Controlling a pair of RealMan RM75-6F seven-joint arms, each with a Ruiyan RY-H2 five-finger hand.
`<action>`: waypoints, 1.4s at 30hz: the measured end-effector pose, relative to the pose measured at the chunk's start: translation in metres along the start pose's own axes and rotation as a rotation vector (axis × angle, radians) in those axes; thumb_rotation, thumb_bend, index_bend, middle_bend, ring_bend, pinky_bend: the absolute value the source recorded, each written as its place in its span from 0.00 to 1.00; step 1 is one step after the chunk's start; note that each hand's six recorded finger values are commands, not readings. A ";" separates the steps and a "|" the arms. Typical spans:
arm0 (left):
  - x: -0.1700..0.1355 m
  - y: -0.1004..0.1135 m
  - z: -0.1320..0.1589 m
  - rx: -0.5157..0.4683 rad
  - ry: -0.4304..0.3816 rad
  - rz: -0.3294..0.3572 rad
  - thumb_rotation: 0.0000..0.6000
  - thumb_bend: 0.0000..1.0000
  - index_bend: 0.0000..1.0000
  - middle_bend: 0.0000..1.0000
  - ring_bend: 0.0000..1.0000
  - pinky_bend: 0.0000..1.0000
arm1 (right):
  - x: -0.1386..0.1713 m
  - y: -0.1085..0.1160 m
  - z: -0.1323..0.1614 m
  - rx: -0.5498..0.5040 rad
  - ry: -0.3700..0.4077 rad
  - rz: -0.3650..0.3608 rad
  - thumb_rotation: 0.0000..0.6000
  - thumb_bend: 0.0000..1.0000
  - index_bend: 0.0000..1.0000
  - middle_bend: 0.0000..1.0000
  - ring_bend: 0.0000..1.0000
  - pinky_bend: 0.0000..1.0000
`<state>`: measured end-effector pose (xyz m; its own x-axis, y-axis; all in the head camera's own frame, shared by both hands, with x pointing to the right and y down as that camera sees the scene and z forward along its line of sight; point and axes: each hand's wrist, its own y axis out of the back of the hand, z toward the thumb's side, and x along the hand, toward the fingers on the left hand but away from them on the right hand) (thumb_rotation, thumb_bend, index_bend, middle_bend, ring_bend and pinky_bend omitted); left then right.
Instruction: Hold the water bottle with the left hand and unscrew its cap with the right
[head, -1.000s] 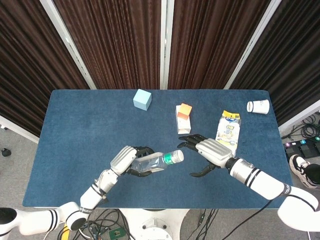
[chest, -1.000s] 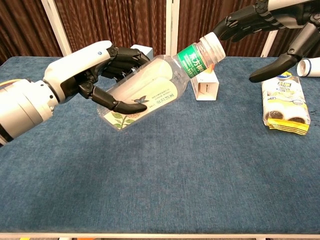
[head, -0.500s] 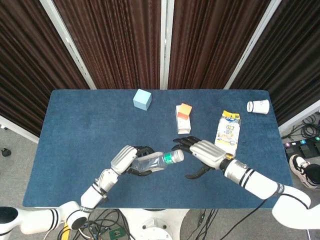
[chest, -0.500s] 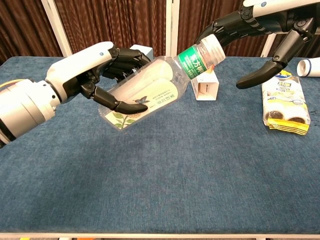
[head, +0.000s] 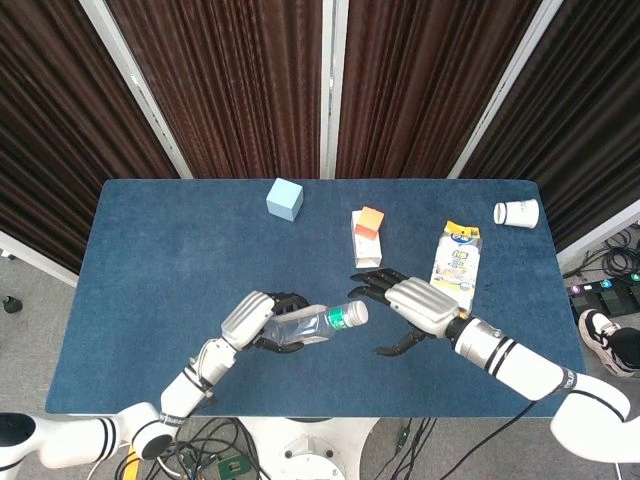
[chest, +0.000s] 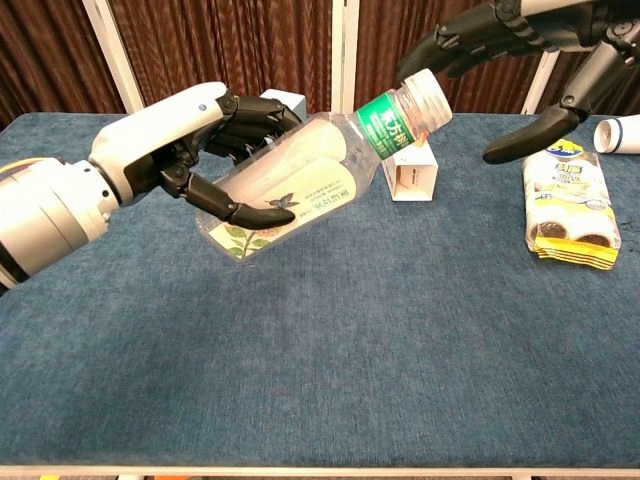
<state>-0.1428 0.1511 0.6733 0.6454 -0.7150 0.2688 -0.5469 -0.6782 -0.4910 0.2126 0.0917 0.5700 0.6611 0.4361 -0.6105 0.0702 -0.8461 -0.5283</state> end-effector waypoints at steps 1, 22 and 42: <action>0.000 0.001 0.000 0.001 0.001 0.001 1.00 0.48 0.57 0.58 0.49 0.63 | 0.001 -0.001 -0.002 -0.004 -0.007 0.005 0.83 0.10 0.18 0.03 0.00 0.00; 0.000 -0.004 -0.006 0.009 0.023 -0.017 1.00 0.48 0.57 0.58 0.49 0.63 | 0.005 0.001 0.013 0.014 0.042 -0.004 0.83 0.10 0.18 0.03 0.00 0.00; 0.000 -0.004 -0.006 0.011 0.020 -0.018 1.00 0.48 0.57 0.58 0.49 0.63 | 0.006 -0.002 0.007 0.026 0.020 0.000 0.83 0.11 0.18 0.03 0.00 0.00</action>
<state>-0.1441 0.1531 0.6798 0.6442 -0.7060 0.2943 -0.5291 -0.6892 -0.4950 0.2110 0.0985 0.5631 0.6762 0.4299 -0.5983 0.0514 -0.8377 -0.5437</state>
